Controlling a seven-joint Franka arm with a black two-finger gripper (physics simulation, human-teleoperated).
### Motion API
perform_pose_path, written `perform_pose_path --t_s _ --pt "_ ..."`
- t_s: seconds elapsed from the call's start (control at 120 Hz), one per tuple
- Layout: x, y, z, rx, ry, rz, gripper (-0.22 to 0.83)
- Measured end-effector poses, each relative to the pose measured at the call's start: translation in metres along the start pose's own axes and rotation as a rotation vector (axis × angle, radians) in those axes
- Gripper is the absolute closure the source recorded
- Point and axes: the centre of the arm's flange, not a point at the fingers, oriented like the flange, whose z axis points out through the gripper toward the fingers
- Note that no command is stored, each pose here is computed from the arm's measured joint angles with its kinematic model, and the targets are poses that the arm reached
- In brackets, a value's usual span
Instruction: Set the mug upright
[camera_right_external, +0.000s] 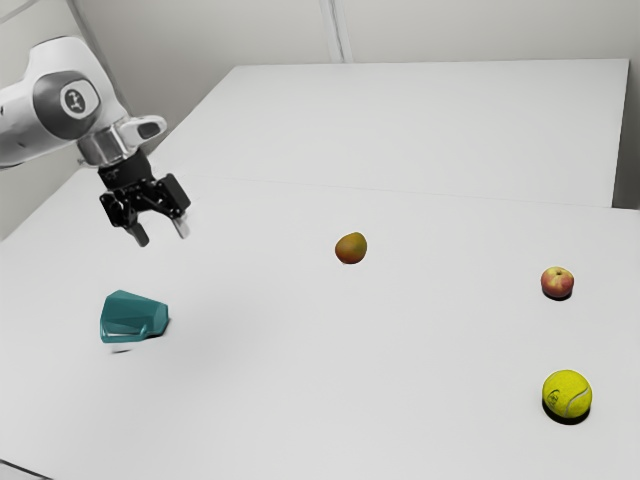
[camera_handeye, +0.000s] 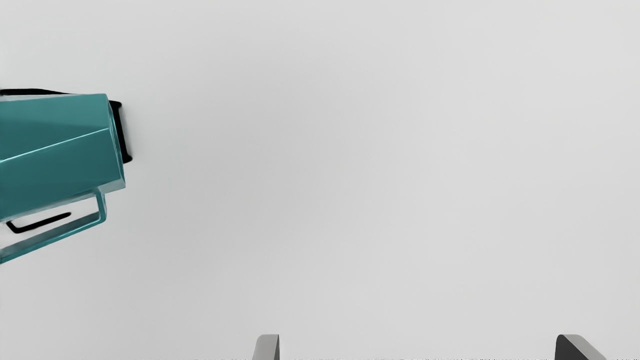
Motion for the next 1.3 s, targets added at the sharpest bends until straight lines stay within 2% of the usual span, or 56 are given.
perform_pose_path --t_s 0.317,0.667,1.067,1.3 --pt "0.002 -0.106 0.019 -0.115 0.023 0.062 0.00" --pt "-0.017 -0.228 0.044 -0.225 0.077 0.061 0.00" --pt "0.011 -0.274 0.089 -0.274 0.107 0.159 0.00" --pt "0.008 -0.308 0.112 -0.331 0.123 0.146 0.00"
